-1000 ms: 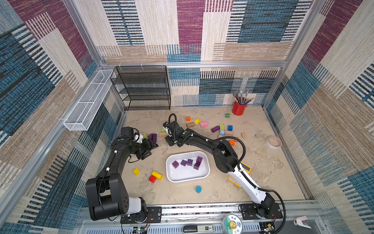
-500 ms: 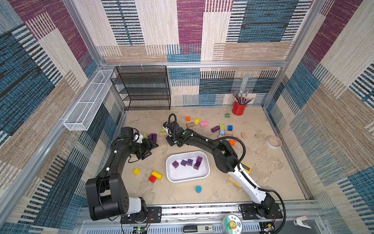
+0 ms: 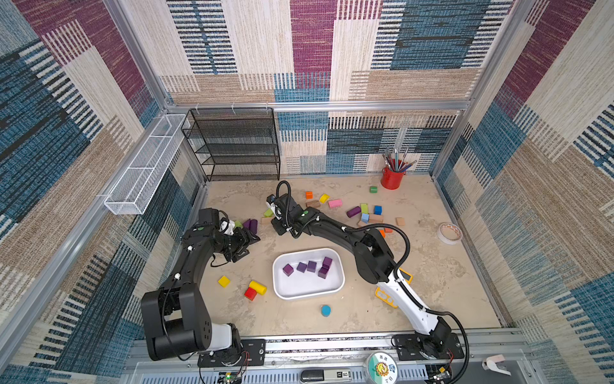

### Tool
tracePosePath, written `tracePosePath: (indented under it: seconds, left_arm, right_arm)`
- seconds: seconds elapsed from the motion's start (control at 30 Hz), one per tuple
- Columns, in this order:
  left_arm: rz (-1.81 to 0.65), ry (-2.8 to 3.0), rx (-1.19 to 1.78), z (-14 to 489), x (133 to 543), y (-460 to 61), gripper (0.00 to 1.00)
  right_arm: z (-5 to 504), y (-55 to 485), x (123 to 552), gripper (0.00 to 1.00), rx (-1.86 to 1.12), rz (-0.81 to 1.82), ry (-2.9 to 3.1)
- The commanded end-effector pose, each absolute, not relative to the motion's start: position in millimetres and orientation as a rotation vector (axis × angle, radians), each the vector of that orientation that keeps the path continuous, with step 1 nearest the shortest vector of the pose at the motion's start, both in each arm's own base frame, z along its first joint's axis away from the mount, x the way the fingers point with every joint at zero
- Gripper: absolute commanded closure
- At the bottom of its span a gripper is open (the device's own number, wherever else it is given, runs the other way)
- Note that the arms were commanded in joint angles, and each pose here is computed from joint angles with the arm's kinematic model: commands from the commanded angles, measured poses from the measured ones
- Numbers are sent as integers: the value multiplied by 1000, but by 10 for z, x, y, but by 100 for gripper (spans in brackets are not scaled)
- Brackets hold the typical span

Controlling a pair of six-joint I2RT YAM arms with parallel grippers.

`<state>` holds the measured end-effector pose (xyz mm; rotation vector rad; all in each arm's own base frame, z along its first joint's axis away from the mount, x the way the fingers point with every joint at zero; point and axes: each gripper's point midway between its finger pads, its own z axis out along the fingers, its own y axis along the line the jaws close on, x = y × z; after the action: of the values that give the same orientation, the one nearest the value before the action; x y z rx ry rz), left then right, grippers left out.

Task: Pick purple bricks into the storage bin
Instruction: Pick up the building block from the center of the board, then place the building block in the storage box.

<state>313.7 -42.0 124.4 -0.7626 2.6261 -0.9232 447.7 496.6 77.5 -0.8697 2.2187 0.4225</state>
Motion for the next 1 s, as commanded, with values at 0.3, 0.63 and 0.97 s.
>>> tracePosePath:
  seconds: [0.3,0.63,0.97]
  left_arm:
    - [-943,2621,-781,1243,3153,-430,31]
    - [-948,2624,-785,1234,3152,-432,31]
    - [-958,2611,-780,1263,3160,-439,31]
  right_arm:
    - [1272,4986,4449,71,-854,468,2134]
    - [1510,4866,4368,72,-837,471,2111]
    - [1681,4607,4158,72,-807,473,2116]
